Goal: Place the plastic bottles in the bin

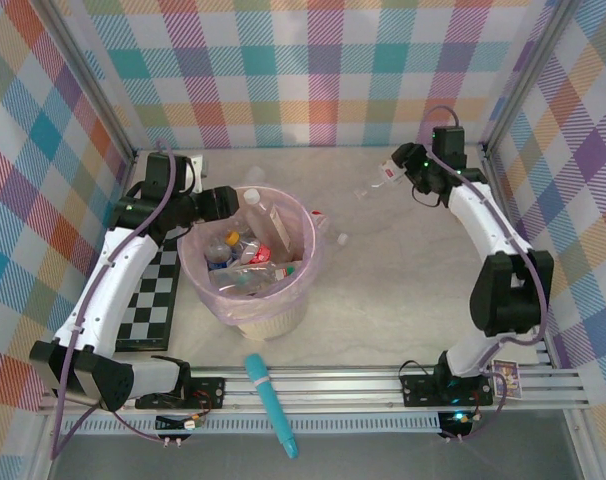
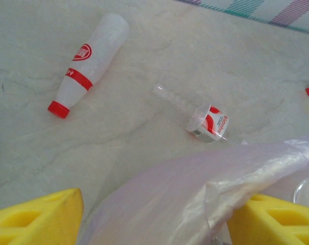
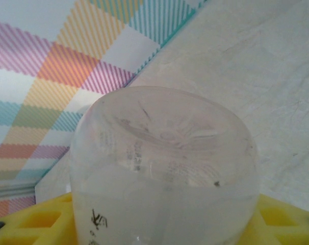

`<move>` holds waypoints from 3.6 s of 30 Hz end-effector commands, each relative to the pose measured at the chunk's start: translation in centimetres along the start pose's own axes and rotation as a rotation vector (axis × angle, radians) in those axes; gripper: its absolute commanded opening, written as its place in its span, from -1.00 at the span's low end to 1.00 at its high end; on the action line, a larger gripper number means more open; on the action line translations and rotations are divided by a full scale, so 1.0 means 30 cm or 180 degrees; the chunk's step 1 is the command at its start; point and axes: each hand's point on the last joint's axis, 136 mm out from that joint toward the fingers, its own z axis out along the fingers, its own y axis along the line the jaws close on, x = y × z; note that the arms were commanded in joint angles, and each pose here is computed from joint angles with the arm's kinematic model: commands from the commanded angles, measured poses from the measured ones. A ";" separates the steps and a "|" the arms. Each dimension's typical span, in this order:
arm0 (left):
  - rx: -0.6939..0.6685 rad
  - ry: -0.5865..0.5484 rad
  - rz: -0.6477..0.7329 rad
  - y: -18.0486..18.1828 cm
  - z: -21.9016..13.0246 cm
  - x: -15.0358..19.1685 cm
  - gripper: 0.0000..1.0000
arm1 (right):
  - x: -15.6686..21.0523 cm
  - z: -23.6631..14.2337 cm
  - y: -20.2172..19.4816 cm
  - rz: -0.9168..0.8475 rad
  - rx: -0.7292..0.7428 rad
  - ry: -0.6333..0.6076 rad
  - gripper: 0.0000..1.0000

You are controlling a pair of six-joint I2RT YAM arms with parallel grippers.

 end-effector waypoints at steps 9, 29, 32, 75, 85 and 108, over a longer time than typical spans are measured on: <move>0.0176 -0.0194 -0.0230 -0.033 0.048 -0.028 0.27 | 0.024 -0.416 0.236 -0.1044 -0.0595 0.0217 -0.05; 0.0227 -0.0297 -0.0223 -0.098 0.072 -0.046 0.20 | 0.551 -0.681 0.695 -0.2066 -0.2042 0.1273 -0.04; 0.0246 -0.0319 -0.0230 -0.105 0.079 -0.050 0.19 | 0.635 -0.664 0.725 -0.2233 -0.2083 0.1407 -0.04; 0.0225 -0.0365 -0.0136 -0.114 0.074 -0.063 0.15 | 0.816 -0.374 0.665 -0.2900 -0.1059 0.1658 0.10; 0.0203 -0.0357 -0.0128 -0.111 0.058 -0.063 0.14 | 0.570 -0.589 0.823 -0.2971 -0.1423 0.0854 0.25; -0.0088 -0.0296 -0.0329 -0.007 -0.020 -0.013 0.09 | 0.480 -0.031 0.123 -0.2430 -0.0321 0.1945 0.54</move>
